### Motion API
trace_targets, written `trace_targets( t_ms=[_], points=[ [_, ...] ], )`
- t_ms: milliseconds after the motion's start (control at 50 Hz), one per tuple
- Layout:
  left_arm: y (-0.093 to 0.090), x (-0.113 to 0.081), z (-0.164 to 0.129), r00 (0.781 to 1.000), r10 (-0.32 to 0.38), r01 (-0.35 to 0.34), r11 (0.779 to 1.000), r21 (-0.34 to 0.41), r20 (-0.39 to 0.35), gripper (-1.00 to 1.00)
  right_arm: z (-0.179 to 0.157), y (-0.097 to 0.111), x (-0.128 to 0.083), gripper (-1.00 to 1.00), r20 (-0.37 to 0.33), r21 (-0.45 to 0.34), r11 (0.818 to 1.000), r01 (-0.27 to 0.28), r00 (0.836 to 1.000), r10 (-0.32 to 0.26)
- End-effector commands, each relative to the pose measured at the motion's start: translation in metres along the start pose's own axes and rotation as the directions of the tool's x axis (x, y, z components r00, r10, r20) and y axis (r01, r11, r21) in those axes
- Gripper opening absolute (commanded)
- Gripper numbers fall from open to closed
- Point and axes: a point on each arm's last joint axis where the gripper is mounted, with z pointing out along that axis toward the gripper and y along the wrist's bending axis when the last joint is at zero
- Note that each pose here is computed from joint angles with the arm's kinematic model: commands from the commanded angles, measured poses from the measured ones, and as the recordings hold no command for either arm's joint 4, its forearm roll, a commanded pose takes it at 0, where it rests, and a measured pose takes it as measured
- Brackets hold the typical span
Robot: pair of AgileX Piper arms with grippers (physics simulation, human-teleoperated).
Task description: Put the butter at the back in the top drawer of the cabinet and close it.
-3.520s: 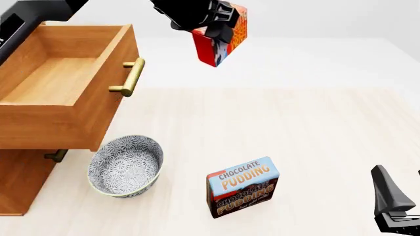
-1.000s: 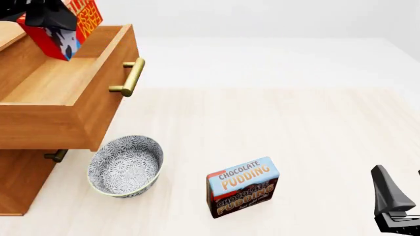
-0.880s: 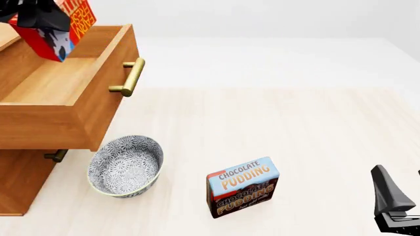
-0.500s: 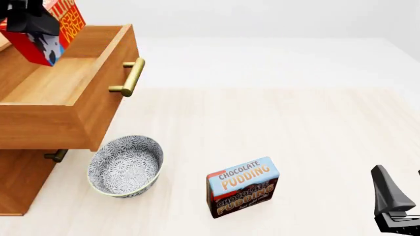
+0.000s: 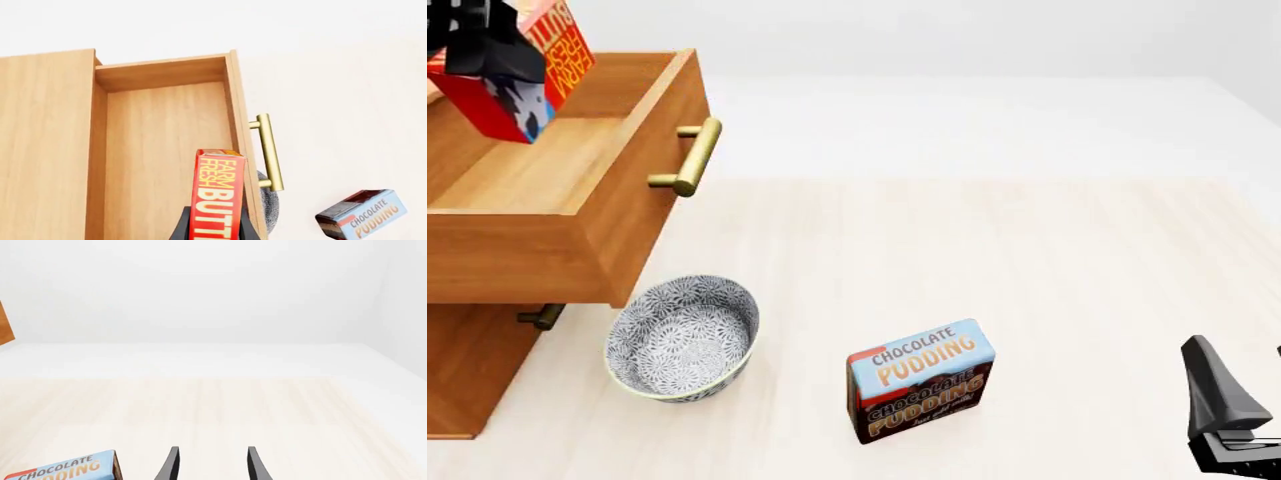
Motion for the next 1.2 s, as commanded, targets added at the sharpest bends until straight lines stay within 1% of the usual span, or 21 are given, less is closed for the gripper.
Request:
trace_targets(
  t_ms=[20,420,580,700,980,1200],
  points=[
    [0.003,-0.001,0.002,1.0,-0.002,0.002,1.0,-0.009,0.0,-1.0,0.0,0.0,0.0,1.0,0.0,0.0,1.0,0.0,1.0,0.0],
    [0.006,0.001,0.024,0.999,-0.024,0.023,1.0,-0.019,-0.031,-1.0,0.0,0.0,0.0,1.0,0.0,0.0,1.0,0.0,1.0,0.0],
    [0.008,0.002,0.028,0.999,-0.029,0.028,0.999,-0.026,-0.037,-1.0,0.0,0.0,0.0,1.0,0.0,0.0,1.0,0.0,1.0,0.0],
    [0.009,0.0,0.027,0.999,-0.034,0.034,0.999,-0.028,-0.033,-1.0,0.0,0.0,0.0,1.0,0.0,0.0,1.0,0.0,1.0,0.0],
    [0.017,0.001,0.021,0.998,-0.05,0.049,0.997,-0.053,-0.024,-1.0,0.0,0.0,0.0,1.0,0.0,0.0,1.0,0.0,1.0,0.0],
    [0.02,0.003,0.026,0.998,-0.06,0.058,0.996,-0.061,-0.033,-1.0,0.0,0.0,0.0,1.0,0.0,0.0,1.0,0.0,1.0,0.0]
  ],
)
